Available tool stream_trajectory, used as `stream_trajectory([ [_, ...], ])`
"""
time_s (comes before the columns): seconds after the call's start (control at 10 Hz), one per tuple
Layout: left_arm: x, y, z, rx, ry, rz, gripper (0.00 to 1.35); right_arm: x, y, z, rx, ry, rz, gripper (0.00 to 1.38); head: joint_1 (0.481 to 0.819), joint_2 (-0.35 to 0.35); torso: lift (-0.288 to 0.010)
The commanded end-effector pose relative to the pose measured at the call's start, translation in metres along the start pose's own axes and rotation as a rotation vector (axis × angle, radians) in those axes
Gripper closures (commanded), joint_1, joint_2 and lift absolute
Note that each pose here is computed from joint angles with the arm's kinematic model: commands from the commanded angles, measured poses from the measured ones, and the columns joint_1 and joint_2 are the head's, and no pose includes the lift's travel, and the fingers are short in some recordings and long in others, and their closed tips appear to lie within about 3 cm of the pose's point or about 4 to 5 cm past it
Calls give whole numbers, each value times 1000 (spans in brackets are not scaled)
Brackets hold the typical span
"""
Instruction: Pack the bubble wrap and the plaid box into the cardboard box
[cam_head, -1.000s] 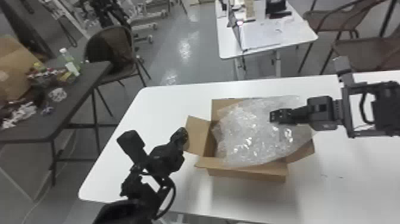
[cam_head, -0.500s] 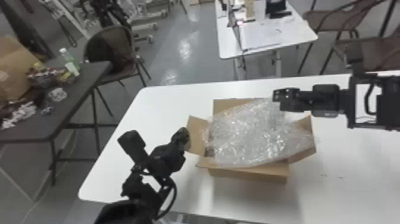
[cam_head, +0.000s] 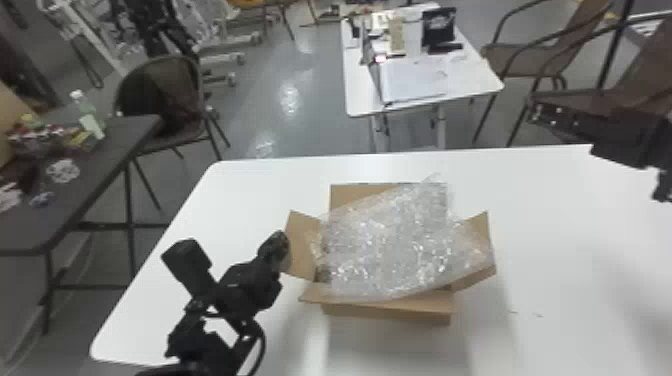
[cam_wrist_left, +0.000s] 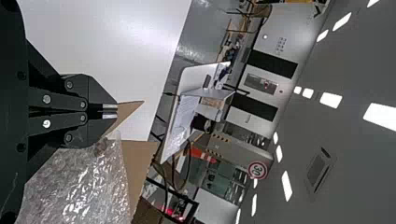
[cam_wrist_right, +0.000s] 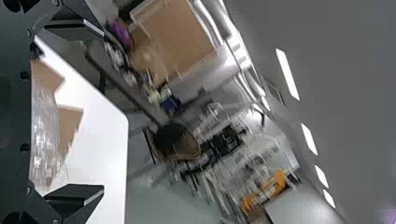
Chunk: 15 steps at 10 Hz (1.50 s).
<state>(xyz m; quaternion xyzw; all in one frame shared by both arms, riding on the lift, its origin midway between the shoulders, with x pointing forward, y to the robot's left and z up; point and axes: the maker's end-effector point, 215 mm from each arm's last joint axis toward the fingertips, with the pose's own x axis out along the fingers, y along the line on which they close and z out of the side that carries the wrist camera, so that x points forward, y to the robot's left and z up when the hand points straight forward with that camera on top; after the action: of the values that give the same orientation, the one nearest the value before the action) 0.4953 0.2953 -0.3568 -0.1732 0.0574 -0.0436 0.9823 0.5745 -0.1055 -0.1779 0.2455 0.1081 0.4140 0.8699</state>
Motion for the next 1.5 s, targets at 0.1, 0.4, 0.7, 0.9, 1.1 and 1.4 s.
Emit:
stream_trajectory([
  [0.1,-6,7,2,-14,-16,12,1220,-87,-57,8,-180,-162,-318,136,645,160,-118],
  [0.4,-18,19,3,-26,-31,33,1220,-184,-69,-31,-407,-244,-724,137,695,62,-118],
  [0.7,-29,32,6,-15,-29,58,1220,-218,-84,-103,-381,-222,-799,137,695,47,-118],
  [0.9,-32,34,6,-14,-31,63,1220,-228,-93,-139,-315,-185,-811,137,695,55,-118],
  [1.1,-34,36,6,-14,-31,66,1220,-243,-108,-169,-286,-153,-819,137,695,58,-118],
  [1.4,-36,40,7,-9,-34,69,1220,-264,-122,-193,-287,-116,-881,137,695,46,-118],
])
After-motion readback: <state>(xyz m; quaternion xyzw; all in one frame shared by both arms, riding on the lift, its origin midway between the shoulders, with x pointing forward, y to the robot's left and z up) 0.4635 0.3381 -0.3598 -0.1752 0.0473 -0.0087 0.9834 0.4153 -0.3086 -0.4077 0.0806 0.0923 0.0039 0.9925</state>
